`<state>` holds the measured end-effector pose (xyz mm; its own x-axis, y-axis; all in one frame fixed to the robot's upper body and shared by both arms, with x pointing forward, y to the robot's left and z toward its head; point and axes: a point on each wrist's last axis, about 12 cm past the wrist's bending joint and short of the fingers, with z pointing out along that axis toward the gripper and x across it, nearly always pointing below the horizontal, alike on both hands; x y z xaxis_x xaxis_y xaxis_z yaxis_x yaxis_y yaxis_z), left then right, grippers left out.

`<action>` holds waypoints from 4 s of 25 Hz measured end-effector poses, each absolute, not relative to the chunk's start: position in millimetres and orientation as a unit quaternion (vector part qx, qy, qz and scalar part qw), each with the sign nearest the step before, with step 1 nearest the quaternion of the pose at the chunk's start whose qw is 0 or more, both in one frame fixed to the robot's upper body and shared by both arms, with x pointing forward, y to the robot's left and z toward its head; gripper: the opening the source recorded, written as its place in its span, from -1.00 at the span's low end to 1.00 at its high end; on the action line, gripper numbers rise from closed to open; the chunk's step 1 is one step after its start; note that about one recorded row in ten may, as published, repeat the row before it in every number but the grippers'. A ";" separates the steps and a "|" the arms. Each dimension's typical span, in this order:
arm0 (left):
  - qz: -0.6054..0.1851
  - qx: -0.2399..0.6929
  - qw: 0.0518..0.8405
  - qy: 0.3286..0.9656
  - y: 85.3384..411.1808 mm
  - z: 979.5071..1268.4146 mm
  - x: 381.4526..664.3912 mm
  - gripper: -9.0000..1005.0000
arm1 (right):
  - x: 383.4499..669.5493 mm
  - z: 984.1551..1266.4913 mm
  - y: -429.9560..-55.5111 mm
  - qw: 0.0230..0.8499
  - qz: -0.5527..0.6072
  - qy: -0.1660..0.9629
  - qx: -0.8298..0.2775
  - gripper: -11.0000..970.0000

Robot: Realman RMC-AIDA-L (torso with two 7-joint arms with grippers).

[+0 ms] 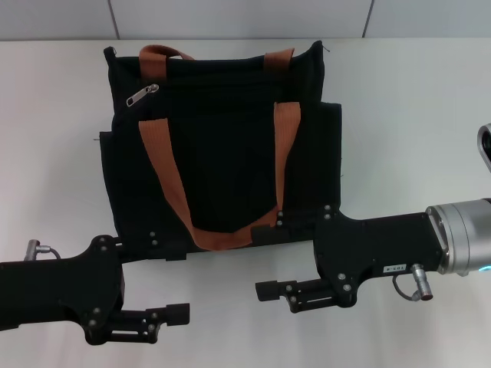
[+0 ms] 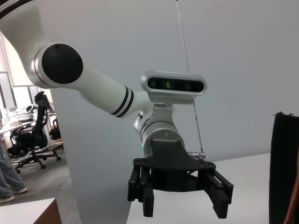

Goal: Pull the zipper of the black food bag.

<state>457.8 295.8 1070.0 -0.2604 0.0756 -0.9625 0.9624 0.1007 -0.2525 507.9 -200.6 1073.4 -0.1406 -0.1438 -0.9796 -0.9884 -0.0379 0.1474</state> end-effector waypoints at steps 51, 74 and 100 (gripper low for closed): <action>-0.348 0.238 0.645 0.638 366.4 1094.8 495.7 0.59 | 508.4 1074.2 -200.5 0.417 0.509 0.554 -0.509 0.44; -0.274 0.293 0.599 0.693 331.7 1080.2 543.5 0.34 | 508.9 1075.0 -200.9 0.423 0.510 0.553 -0.505 0.44; -0.331 0.315 0.636 0.623 318.5 1099.4 537.6 -0.94 | 560.3 1143.0 -183.8 0.375 0.663 0.588 -0.273 0.44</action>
<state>537.6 318.5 1099.4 0.0061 -0.0284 -0.9996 0.8123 0.5831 -0.0116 560.3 -183.8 1143.0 -0.5704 0.1769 -0.8021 -0.8176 -0.0286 0.5751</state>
